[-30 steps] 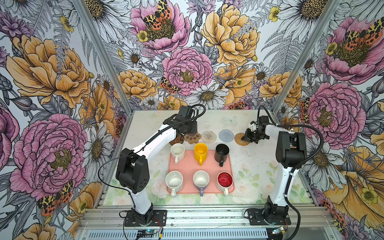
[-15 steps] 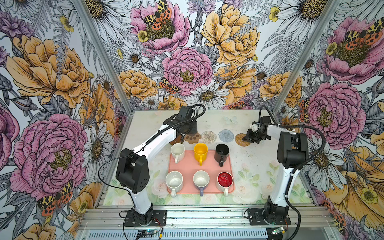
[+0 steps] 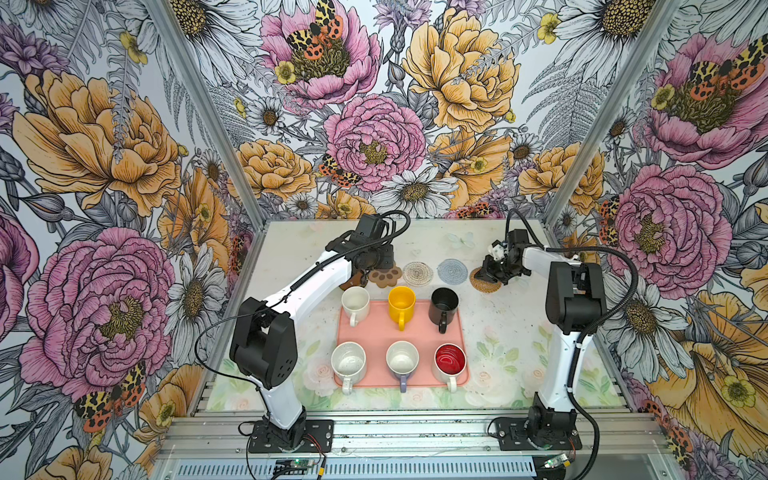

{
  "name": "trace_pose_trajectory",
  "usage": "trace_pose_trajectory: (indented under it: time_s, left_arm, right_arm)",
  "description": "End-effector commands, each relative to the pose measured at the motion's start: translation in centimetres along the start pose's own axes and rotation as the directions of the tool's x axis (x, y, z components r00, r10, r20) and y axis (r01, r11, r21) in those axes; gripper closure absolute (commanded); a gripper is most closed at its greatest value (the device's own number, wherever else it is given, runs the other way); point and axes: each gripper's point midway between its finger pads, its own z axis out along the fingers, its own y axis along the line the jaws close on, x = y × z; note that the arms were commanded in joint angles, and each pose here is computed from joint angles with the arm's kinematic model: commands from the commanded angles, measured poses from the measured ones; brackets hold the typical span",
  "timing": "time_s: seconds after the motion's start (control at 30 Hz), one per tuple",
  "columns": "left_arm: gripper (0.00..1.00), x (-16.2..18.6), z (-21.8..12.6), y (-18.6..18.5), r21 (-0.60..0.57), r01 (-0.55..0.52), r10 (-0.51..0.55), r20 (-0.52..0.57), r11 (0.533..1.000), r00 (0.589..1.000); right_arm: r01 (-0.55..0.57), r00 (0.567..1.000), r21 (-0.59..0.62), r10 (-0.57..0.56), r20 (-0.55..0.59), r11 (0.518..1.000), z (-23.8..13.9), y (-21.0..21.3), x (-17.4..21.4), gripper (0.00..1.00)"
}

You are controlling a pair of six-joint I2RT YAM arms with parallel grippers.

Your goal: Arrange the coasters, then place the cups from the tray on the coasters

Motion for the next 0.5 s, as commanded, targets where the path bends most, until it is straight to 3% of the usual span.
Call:
trace_pose_trajectory:
  time_s: [0.0,0.47]
  left_arm:
    - [0.73,-1.1,-1.6,0.1,0.003,0.013,-0.013,0.053,1.0,0.999]
    - [0.73,-1.4,-1.8,0.2,0.003,0.016,-0.016,0.06,1.0,0.998]
  right_arm:
    - [-0.003,1.0,0.003,0.003,-0.007,1.0,0.8,0.1,-0.3,1.0]
    - [0.005,1.0,-0.014,-0.006,-0.01,1.0,1.9,1.2,-1.2,1.0]
